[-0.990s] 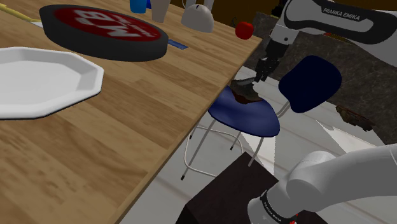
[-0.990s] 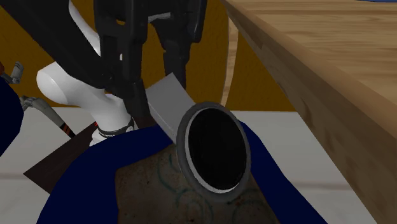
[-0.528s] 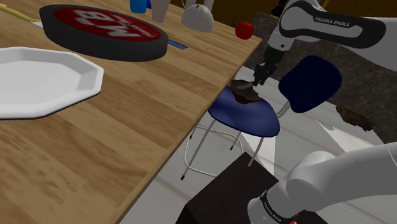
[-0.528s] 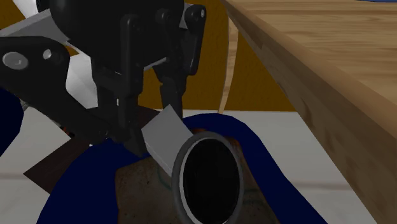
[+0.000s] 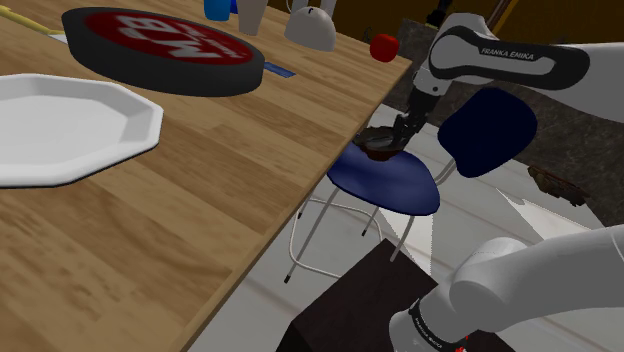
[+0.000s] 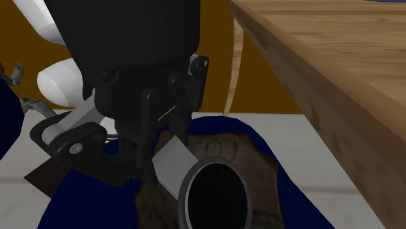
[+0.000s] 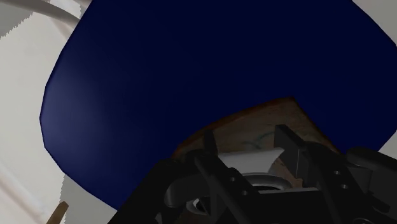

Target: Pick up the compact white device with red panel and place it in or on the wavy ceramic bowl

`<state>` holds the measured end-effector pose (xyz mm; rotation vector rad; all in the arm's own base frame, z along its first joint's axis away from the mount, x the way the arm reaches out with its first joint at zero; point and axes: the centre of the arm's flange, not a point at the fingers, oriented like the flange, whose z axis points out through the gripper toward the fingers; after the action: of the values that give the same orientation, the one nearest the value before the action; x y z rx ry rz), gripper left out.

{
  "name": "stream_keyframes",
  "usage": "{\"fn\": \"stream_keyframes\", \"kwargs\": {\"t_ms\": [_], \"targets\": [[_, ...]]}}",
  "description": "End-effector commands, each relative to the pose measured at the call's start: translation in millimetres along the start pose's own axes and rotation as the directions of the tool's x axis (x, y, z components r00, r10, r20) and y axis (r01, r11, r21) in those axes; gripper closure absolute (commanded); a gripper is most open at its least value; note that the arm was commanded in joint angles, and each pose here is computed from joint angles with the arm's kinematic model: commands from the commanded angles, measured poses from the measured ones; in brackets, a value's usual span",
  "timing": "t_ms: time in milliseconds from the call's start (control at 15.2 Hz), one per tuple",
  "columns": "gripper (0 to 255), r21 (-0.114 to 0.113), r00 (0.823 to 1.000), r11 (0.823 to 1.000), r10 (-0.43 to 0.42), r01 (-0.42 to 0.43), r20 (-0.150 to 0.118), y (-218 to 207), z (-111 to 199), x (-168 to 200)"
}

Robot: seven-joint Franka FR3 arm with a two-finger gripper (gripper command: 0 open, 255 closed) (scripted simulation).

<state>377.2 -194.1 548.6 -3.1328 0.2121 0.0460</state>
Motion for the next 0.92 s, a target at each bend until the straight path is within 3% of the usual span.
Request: {"fn": "stream_keyframes", "kwargs": {"t_ms": [0, 462, 528, 858], "targets": [[255, 0.000, 1.000, 1.000, 0.000, 0.000, 0.001, 0.0, 7.8, -0.5], [255, 0.000, 1.000, 1.000, 0.000, 0.000, 0.001, 0.0, 7.8, -0.5], [0, 0.000, 1.000, 1.000, 0.000, 0.000, 0.001, -0.1, 8.0, -0.7], [0, 0.000, 1.000, 1.000, 0.000, 0.000, 0.001, 0.0, 7.8, -0.5]]}}
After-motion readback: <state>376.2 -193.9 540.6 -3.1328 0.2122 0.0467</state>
